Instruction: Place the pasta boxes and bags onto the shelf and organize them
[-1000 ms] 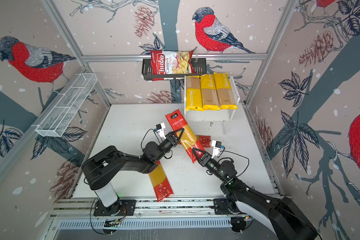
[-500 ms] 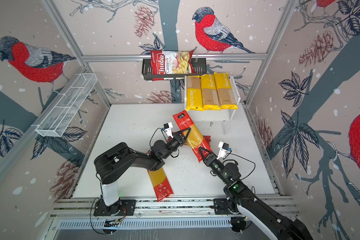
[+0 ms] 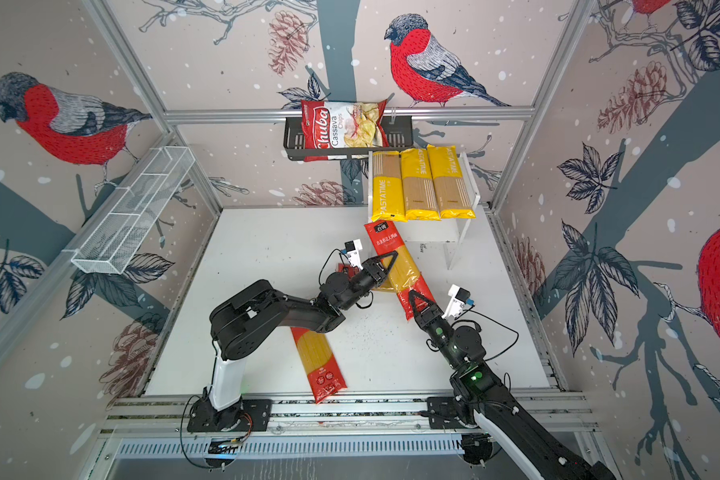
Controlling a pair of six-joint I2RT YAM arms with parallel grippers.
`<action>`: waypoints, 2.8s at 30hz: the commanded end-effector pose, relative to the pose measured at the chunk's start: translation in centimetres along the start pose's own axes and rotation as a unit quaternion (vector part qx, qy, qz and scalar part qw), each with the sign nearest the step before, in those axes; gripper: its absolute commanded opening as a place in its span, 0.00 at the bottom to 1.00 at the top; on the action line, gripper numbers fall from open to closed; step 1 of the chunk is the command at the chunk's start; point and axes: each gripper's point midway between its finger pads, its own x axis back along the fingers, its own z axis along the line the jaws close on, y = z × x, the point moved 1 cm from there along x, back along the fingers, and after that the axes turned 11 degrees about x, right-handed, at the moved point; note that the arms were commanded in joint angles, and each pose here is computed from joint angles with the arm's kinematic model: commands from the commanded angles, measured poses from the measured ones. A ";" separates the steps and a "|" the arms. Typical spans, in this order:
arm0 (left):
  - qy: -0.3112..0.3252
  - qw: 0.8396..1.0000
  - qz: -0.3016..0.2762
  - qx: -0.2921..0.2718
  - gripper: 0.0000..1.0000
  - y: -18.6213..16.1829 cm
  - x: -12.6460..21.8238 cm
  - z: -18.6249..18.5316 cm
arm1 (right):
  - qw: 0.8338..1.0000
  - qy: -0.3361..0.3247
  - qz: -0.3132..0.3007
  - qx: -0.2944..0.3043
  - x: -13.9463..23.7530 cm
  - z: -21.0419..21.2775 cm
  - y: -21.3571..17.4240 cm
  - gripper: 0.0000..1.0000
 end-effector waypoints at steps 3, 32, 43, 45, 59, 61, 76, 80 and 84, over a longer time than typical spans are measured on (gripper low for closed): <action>-0.046 0.989 0.136 -0.019 0.02 -5.2 -1.0 -2.3 | 0.998 -0.056 0.006 -0.009 0.5 -3.3 -1.3 0.18; 0.025 0.993 0.109 -0.024 0.58 0.6 1.3 0.2 | 0.991 -0.061 -0.080 -0.092 -3.5 -1.5 4.0 0.05; 0.080 0.993 0.058 -0.061 0.58 1.5 9.0 -0.2 | 0.982 -0.070 -0.111 -0.136 -7.0 -0.7 6.0 0.06; 0.096 0.991 0.051 -0.075 0.58 1.7 10.2 -0.2 | 0.982 -0.070 -0.108 -0.138 -8.1 -0.5 6.0 0.07; 0.193 0.970 -0.023 -0.144 0.59 3.9 17.8 -0.8 | 0.981 -0.049 -0.076 -0.169 -15.5 0.6 4.2 0.22; 0.196 0.970 -0.026 -0.144 0.59 3.9 18.2 -0.8 | 0.981 -0.051 -0.072 -0.170 -16.1 0.7 3.8 0.29; 0.202 0.969 -0.022 -0.144 0.59 3.6 19.0 -0.7 | 0.991 -0.052 0.071 -0.101 -13.9 0.3 1.0 0.60; 0.205 0.968 -0.017 -0.146 0.59 3.1 19.0 -0.4 | 0.991 -0.053 0.090 -0.087 -13.2 -0.8 1.2 0.61; 0.211 0.965 -0.014 -0.153 0.58 2.8 19.1 -0.4 | 0.990 -0.043 0.100 -0.087 -13.3 -1.4 1.6 0.56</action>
